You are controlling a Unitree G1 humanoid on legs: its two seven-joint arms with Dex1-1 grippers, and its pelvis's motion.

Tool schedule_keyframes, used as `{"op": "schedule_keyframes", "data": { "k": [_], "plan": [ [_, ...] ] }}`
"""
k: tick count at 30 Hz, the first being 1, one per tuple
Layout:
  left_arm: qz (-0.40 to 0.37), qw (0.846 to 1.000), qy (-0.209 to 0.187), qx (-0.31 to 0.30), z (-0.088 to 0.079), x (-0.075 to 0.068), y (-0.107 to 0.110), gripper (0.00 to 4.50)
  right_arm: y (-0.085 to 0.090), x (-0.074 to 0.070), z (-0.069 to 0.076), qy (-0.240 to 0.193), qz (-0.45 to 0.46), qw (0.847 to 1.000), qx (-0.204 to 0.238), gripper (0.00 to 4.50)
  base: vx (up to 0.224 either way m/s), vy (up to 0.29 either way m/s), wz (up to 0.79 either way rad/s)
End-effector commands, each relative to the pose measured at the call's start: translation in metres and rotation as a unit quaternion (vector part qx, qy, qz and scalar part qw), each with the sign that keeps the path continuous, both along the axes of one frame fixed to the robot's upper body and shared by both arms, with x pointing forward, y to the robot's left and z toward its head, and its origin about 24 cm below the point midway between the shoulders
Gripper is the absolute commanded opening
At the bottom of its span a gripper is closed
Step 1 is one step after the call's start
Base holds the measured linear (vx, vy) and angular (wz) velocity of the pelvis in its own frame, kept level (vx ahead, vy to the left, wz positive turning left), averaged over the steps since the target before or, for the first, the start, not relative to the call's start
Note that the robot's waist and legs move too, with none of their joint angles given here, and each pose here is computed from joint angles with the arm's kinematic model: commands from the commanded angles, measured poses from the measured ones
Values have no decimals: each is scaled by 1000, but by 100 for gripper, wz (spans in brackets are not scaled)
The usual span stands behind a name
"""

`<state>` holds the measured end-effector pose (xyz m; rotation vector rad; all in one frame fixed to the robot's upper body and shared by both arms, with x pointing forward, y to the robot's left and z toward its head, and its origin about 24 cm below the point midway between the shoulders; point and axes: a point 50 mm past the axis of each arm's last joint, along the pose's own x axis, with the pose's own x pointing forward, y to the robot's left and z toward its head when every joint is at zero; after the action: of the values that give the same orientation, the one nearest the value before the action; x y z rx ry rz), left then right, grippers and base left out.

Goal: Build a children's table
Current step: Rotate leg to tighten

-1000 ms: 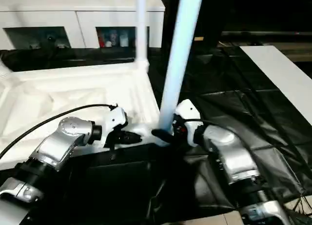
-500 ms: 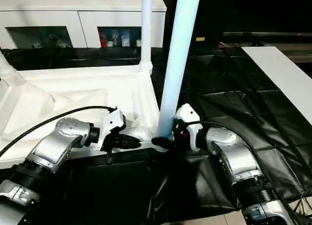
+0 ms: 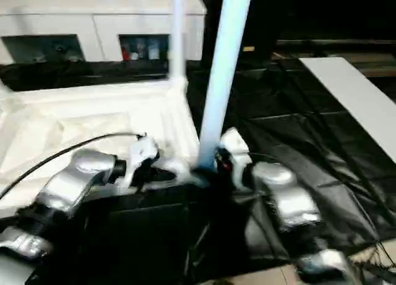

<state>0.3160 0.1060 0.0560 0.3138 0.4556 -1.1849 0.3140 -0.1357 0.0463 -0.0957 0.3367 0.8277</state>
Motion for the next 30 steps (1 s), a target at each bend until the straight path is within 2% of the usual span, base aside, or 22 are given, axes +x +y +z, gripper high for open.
{"op": "schedule_keyframes", "data": {
  "k": [1, 4, 5, 6, 7, 8, 11, 14, 16, 18, 20, 23, 24, 27, 30],
  "plan": [
    [31, 999, -14, -10, 3, 7, -17, 0, -7, 10, -9, 10, -116, 993, -25, 266, 0, 0, 0],
    [90, 996, -25, 10, -3, 16, -28, 0, 2, 20, -14, 23, -214, 976, -14, 266, 0, 0, 0],
    [94, 995, -25, 10, -3, 17, -29, 0, 3, 21, -14, 24, -221, 975, -15, 266, 0, 0, 0],
    [124, 992, -32, 16, -5, 22, -35, 0, 7, 25, -18, 36, -274, 961, -18, 265, 0, 0, 0],
    [133, 990, -33, 17, -5, 23, -38, 0, 8, 27, -19, 42, -294, 955, -16, 265, 0, 0, 0],
    [164, 985, -44, 26, -5, 29, -46, 0, 13, 31, -23, 57, -352, 934, -11, 265, 0, 0, 0],
    [190, 980, -60, 29, -3, 35, -55, 0, 22, 36, -24, 58, -386, 920, -13, 265, 0, 0, 0],
    [193, 977, -78, 40, -2, 38, -58, 0, 34, 39, -20, 51, -377, 925, -1, 265, 0, 0, 0],
    [187, 979, -78, 34, -1, 38, -58, 0, 41, 42, -11, 28, -350, 936, 25, 265, 0, 0, 0],
    [180, 980, -82, 30, 0, 39, -54, 0, 43, 45, 0, -8, -326, 944, 43, 321, 0, 0, 0],
    [176, 980, -84, 28, 0, 39, -52, 0, 41, 46, 4, -23, -320, 946, 43, 335, 0, 0, 0],
    [136, 987, -89, 14, 2, 35, -40, 0, 25, 44, 16, -61, -279, 957, 43, 355, 0, 0, 0],
    [125, 988, -85, 15, 2, 33, -34, 0, 17, 42, 17, -71, -263, 962, 23, 379, 0, 0, 0],
    [115, 990, -81, 14, 2, 31, -29, 0, 9, 40, 16, -76, -244, 967, 8, 402, 0, 0, 0],
    [63, 995, -74, -1, 6, 24, -15, 0, -14, 26, 18, -70, -151, 986, 19, 402, 0, 0, 0]
  ]
}}
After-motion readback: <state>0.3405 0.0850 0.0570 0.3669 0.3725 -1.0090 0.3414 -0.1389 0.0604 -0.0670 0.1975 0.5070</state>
